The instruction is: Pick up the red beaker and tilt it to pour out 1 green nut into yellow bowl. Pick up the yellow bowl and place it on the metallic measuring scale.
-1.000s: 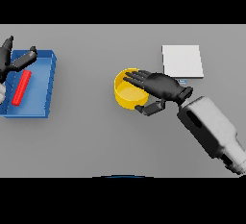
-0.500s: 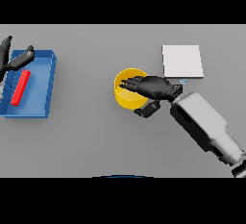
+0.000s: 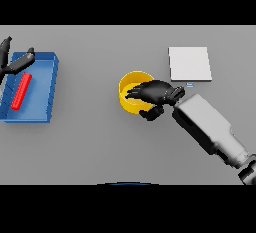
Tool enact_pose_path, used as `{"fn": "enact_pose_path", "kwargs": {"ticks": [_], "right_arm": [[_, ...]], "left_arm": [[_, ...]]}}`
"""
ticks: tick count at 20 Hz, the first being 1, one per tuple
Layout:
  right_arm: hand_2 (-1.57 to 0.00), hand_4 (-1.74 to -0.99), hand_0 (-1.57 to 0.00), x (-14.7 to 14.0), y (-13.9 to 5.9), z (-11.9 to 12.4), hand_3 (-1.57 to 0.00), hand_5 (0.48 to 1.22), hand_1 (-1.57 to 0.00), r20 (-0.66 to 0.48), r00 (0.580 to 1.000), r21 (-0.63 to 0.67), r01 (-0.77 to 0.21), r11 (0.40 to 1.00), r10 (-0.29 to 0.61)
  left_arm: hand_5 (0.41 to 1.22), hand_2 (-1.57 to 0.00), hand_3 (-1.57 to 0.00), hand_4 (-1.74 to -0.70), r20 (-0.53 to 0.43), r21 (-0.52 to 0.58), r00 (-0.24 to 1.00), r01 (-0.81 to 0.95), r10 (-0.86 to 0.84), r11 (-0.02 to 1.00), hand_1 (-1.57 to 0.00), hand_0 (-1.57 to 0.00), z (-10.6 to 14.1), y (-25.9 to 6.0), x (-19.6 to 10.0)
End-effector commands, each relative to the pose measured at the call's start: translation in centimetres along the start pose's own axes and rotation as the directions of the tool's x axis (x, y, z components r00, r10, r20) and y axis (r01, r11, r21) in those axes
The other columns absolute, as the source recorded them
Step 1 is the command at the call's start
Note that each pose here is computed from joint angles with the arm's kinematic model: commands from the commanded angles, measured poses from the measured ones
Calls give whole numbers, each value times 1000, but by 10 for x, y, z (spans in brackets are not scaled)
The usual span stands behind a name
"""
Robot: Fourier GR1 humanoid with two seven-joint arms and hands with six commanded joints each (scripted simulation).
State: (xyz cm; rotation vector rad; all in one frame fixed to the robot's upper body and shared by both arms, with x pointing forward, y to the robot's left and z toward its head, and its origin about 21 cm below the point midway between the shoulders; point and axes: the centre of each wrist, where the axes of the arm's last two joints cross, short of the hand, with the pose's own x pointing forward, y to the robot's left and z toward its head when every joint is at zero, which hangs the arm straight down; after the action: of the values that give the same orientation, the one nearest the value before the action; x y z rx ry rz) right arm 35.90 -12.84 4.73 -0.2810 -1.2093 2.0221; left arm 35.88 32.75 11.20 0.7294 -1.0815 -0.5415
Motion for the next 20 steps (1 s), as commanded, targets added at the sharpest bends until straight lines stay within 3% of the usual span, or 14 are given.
{"fn": "enact_pose_path", "kwargs": {"ticks": [1, 4, 6, 8, 10, 13, 17, 20], "right_arm": [[-233, -1387, -258, 3, 1, -3, -249, 900, -236, 1, 1000, -1, -11, 1000, 11], [-814, -1534, -891, 3, 0, -1, -594, 1057, -846, 13, 1000, 32, -8, 999, 7], [-1086, -1604, -1136, 0, 1, 1, -867, 1116, -1107, 25, 1000, 55, 7, 998, -8], [-1261, -1649, -1292, 3, -1, 1, -1019, 1154, -1274, 8, 1000, 68, 15, 998, -16], [-1314, -1682, -1393, 2, -4, 3, -1142, 1178, -1381, 12, 1000, 70, 18, 997, -18], [-1424, -1711, -1480, 0, -2, 5, -1176, 1199, -1474, 16, 1000, 53, 21, 998, -22], [-1490, -1729, -1534, -1, -20, 20, -1192, 1212, -1531, 23, 999, 25, 27, 999, -27], [-1506, -1731, -1552, -2, -38, 37, -1377, 1216, -1551, 8, 1000, 6, 1, 1000, -1]], "left_arm": [[722, 1, 1, -793, -2, 6, 1000, -3, 4, 1000, 1, 1, 0, 3, 2], [726, 1, 1, -796, 3, 13, 1000, -7, 7, 1000, 1, 1, 2, 4, 2], [728, 1, 1, -799, 2, 11, 1000, -5, 5, 1000, 1, 1, 3, 5, 0], [727, 1, 1, -799, 1, 10, 1000, -7, 7, 1000, 1, 1, 3, 3, 4], [725, 1, 1, -802, -2, 7, 1000, -15, 15, 1000, 1, 1, 3, 1, 0], [724, 1, 1, -806, 1, 18, 1000, -20, 20, 1000, 1, 1, 4, 5, 3], [724, 1, 1, -801, 3, 10, 1000, -6, 6, 1000, 1, 1, 7, 3, 7], [721, 1, 1, -798, -4, 15, 1000, -4, 4, 1000, 1, 1, 7, 3, 6]]}}
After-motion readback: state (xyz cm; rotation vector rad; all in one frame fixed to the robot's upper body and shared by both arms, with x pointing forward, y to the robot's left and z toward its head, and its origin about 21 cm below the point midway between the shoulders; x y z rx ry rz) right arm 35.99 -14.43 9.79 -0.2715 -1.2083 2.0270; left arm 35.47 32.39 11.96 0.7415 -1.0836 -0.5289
